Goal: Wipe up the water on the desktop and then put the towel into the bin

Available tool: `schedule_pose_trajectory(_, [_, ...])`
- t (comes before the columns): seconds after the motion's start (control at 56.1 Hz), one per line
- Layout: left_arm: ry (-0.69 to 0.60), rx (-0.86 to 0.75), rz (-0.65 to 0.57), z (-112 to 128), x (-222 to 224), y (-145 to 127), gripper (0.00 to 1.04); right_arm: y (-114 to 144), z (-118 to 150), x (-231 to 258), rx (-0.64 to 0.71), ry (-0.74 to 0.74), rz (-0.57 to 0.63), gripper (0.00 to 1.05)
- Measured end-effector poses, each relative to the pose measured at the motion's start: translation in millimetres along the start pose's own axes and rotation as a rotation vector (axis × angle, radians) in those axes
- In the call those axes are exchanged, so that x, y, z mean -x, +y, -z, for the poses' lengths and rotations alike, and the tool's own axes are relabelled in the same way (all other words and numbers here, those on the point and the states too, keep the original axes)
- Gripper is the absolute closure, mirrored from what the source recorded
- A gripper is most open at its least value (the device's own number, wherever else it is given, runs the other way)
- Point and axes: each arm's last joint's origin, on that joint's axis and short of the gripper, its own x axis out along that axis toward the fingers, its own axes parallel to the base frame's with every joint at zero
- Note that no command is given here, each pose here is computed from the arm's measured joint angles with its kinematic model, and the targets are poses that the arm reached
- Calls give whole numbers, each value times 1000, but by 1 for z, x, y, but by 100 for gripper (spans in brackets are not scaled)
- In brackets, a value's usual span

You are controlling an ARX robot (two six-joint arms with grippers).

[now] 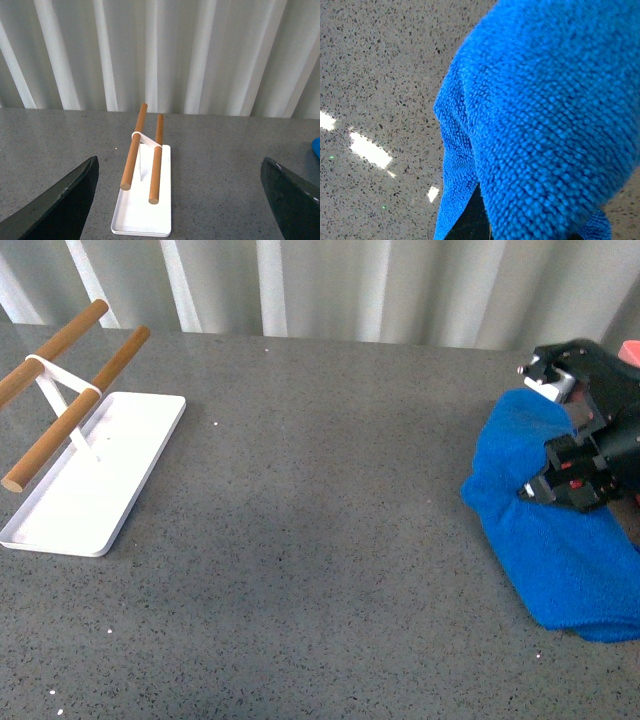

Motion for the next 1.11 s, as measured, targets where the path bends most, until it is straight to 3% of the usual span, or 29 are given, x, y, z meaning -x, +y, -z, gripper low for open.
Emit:
schedule_pose_trajectory(0.321, [0, 0, 0, 0, 0, 0, 7, -15, -65, 47, 84, -141, 126, 101])
schedule_pose_trajectory(0.499, [0, 0, 0, 0, 0, 0, 7, -33, -98, 95, 93, -247, 244, 101])
schedule_pose_trajectory(0.624, [0, 0, 0, 0, 0, 0, 7, -61, -116, 148, 57, -340, 337, 101])
schedule_pose_trajectory(0.749, [0, 0, 0, 0, 0, 0, 7, -99, -106, 187, -21, -370, 420, 101])
schedule_pose_trajectory(0.874, [0, 0, 0, 0, 0, 0, 7, -138, -75, 206, -127, -356, 458, 101])
schedule_pose_trajectory(1.105, [0, 0, 0, 0, 0, 0, 7, -178, -26, 192, -265, -268, 482, 101])
